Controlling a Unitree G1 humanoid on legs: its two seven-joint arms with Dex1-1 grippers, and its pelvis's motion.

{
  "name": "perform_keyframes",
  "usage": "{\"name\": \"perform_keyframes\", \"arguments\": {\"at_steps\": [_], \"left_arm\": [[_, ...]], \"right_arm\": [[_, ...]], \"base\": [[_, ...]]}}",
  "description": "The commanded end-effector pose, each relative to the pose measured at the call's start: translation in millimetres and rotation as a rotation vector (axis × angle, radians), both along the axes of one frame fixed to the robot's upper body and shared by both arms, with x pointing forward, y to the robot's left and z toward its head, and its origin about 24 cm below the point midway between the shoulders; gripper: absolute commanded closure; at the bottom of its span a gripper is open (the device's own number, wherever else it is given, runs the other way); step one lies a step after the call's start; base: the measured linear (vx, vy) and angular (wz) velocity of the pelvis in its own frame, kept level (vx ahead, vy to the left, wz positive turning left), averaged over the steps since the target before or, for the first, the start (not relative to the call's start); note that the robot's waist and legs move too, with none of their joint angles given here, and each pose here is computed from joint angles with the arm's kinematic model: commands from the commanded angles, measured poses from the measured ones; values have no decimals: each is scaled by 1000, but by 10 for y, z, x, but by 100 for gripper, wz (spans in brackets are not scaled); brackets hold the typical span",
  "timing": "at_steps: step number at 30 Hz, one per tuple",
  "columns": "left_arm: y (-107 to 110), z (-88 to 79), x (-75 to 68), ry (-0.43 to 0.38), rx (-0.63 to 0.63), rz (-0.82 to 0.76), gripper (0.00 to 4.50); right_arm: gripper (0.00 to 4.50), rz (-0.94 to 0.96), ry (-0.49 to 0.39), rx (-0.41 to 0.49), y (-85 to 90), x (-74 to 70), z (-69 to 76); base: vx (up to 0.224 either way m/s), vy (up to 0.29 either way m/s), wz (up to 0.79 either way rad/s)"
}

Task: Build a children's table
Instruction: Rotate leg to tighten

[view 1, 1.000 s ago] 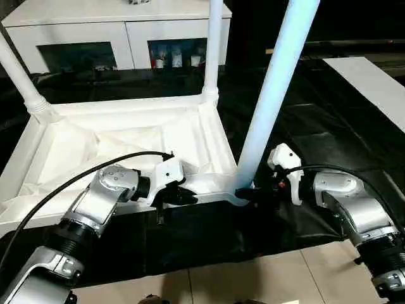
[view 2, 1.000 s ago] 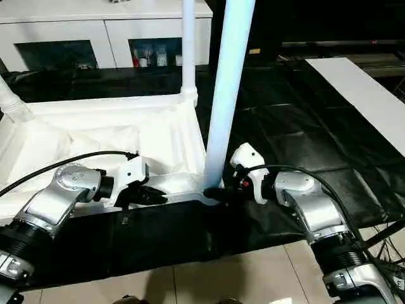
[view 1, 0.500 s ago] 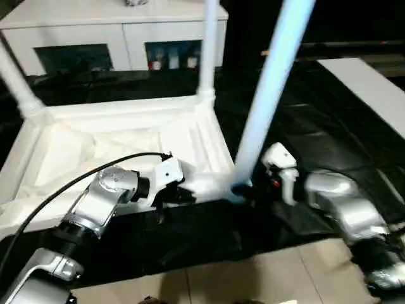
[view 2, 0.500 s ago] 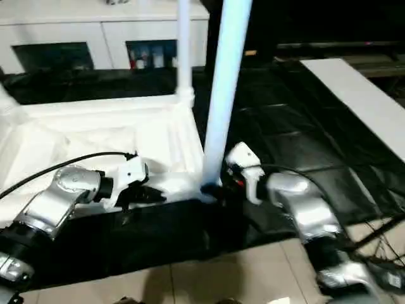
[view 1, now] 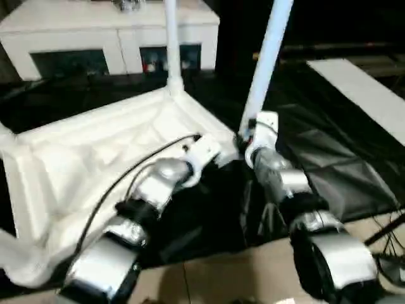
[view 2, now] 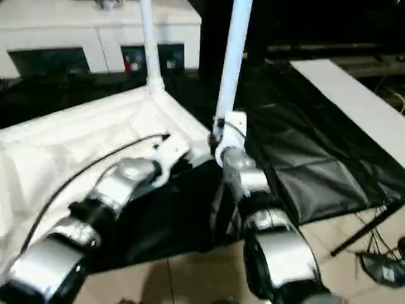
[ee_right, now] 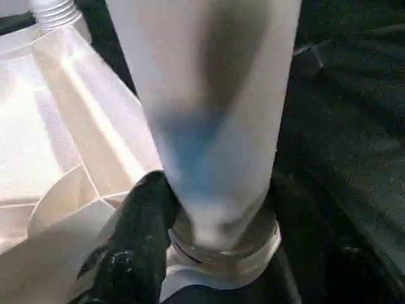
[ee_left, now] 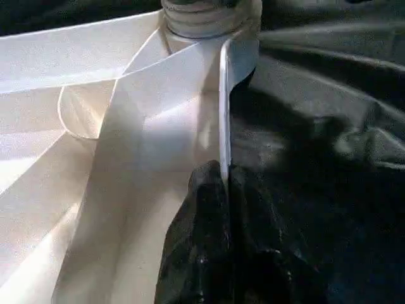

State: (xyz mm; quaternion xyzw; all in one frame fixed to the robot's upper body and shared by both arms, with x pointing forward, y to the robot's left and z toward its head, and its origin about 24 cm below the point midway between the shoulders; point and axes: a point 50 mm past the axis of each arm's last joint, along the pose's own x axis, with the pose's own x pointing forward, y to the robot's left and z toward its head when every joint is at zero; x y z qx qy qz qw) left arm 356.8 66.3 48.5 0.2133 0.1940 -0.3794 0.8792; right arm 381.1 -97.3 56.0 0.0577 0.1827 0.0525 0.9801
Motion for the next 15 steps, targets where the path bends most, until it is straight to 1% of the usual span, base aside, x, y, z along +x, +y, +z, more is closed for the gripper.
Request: {"name": "perform_keyframes", "arguments": {"at_steps": [1, 2, 3, 5, 6, 8, 9, 11, 12, 14, 15], "left_arm": [[51, 234, 114, -139, -54, 52, 450], [56, 226, 111, -136, -50, 43, 450], [76, 217, 102, -137, -47, 26, 450], [118, 199, 80, -135, -44, -10, 450], [141, 191, 64, -136, -40, -31, 450], [167, 185, 22, -134, -48, -84, 450], [182, 180, -10, -122, -55, -115, 450], [220, 172, -54, -113, -49, -154, 450], [280, 164, -109, -96, -44, -201, 450], [332, 161, -159, -81, -43, -248, 450], [353, 163, -201, -69, -51, -295, 450]], "right_arm": [[212, 84, 41, 24, 111, -79, -137], [212, 109, 17, 20, 127, -66, -107], [180, 134, -20, -4, 112, -52, -71], [171, 161, -81, -64, 45, -36, -21], [166, 175, -99, -74, 6, -38, -6], [141, 208, -115, -105, -84, -54, 2], [141, 242, -117, -111, -136, -77, 6], [123, 308, -111, -135, -215, -130, 2], [113, 423, -101, -189, -343, -229, -8], [96, 531, -81, -242, -466, -342, -21], [83, 567, -83, -261, -560, -391, -10]], "base": [[0, 0, 0], [0, 0, 0], [0, 0, 0], [0, 0, 0], [0, 0, 0], [0, 0, 0], [0, 0, 0], [0, 0, 0], [0, 0, 0], [0, 0, 0], [0, 0, 0]]}}
